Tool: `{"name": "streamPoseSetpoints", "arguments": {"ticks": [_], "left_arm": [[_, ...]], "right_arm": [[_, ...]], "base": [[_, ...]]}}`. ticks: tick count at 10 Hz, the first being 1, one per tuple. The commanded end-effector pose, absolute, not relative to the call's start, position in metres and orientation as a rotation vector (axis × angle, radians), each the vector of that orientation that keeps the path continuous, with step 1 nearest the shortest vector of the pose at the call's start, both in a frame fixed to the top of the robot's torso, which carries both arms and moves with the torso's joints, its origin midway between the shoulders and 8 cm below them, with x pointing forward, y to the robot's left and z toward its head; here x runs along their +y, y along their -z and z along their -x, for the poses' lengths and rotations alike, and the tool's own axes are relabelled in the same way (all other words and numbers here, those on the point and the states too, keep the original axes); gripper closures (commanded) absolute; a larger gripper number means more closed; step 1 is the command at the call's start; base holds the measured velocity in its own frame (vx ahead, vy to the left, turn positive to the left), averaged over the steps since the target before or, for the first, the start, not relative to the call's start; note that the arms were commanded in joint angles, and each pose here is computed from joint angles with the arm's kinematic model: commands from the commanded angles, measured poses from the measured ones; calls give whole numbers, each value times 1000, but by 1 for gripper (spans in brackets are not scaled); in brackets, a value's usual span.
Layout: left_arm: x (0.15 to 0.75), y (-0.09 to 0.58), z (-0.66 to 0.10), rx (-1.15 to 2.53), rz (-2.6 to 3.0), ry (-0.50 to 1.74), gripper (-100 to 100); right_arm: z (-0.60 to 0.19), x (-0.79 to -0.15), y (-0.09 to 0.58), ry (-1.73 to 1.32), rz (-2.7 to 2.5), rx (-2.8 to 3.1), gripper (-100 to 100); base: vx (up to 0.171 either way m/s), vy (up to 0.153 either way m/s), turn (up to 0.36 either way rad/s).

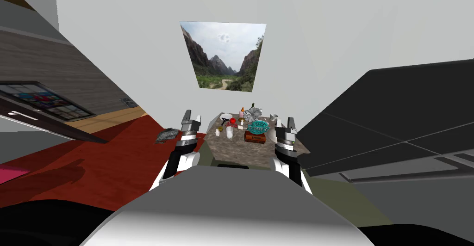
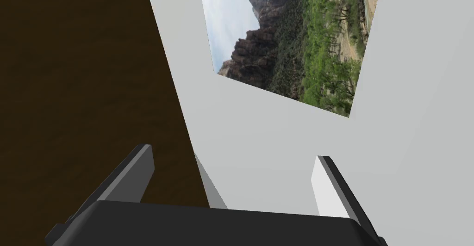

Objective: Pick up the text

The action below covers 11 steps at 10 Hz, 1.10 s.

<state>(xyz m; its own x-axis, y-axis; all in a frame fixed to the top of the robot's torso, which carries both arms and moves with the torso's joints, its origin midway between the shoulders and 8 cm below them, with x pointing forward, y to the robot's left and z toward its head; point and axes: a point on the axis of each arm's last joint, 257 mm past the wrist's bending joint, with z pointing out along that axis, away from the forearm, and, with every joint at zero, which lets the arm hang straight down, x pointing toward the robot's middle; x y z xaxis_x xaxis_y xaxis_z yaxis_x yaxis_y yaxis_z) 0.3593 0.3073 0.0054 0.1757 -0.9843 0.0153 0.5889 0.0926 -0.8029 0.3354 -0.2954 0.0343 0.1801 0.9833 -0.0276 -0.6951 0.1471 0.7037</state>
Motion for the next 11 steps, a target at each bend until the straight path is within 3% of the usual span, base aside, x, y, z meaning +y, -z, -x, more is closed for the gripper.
{"name": "streamPoseSetpoints", "arguments": {"ticks": [1,11], "left_arm": [[305,-3,-364,664,776,1297,-100],[306,53,-438,933,867,1303,-100]], "right_arm": [[-335,-295,-34,-1303,-630,562,0],[-335,-295,-34,-1303,-630,562,0]], "base": [[-15,-2,-14],[-53,5,-56]]}}
